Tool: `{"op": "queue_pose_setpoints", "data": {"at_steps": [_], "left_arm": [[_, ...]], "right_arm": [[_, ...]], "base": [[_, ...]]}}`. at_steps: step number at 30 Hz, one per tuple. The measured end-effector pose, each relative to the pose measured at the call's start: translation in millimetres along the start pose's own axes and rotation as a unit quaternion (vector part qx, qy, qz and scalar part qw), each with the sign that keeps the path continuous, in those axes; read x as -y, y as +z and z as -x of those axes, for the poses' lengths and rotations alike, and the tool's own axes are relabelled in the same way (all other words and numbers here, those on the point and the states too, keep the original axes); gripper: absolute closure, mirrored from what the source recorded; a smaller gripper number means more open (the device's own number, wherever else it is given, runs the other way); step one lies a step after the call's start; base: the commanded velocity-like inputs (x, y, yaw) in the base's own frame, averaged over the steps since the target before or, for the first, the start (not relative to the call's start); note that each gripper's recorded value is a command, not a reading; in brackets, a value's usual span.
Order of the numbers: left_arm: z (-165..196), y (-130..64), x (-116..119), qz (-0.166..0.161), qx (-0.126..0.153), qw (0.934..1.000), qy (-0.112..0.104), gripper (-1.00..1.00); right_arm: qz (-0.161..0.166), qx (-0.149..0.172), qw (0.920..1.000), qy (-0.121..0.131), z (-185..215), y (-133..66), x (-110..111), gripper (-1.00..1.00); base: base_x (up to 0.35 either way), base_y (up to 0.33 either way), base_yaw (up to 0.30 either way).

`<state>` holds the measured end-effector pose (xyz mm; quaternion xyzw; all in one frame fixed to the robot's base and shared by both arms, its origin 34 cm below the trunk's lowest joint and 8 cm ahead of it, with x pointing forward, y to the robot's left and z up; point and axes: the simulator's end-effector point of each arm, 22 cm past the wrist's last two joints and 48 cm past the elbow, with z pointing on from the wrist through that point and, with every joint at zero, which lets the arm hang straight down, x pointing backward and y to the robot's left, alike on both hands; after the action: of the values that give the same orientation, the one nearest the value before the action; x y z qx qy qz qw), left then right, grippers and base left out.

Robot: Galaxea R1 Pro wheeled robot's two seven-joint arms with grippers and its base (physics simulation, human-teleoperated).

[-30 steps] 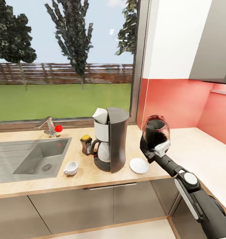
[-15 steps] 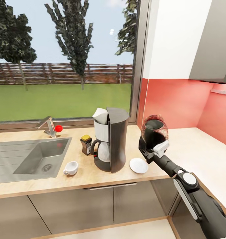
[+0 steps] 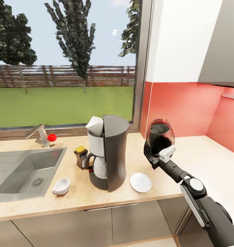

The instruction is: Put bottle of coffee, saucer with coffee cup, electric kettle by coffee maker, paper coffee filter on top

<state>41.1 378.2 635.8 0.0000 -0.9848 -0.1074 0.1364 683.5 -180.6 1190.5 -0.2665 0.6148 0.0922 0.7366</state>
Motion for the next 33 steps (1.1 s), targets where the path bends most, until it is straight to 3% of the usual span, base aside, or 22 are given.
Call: {"op": "queue_pose_setpoints", "data": {"at_steps": [8, 15, 19, 33], "left_arm": [[0, -0.4, 7, -0.004, 0.0, 1.0, 0.001, -1.0], [0, -0.3, 8, -0.004, 0.0, 1.0, 0.001, -1.0], [1, -0.3, 8, -0.004, 0.003, 1.0, 0.0, -1.0], [4, -0.4, 7, -0.004, 0.008, 1.0, -0.003, -1.0]], "right_arm": [[-0.002, -0.006, 1.0, 0.003, -6, 1.3, -1, 1.0], [-0.005, 0.007, 0.9996, 0.028, 1, 16.2, -11, 1.0], [-0.003, -0.002, 0.9992, 0.04, -9, 22.4, -13, 1.0], [0.001, 0.0, 0.9991, 0.042, -9, 23.4, -16, 1.0]], "base": [[0.206, -0.047, 0.0], [0.007, -0.001, 0.0], [0.0, 0.0, 0.0], [0.0, 0.0, 0.0]]}}
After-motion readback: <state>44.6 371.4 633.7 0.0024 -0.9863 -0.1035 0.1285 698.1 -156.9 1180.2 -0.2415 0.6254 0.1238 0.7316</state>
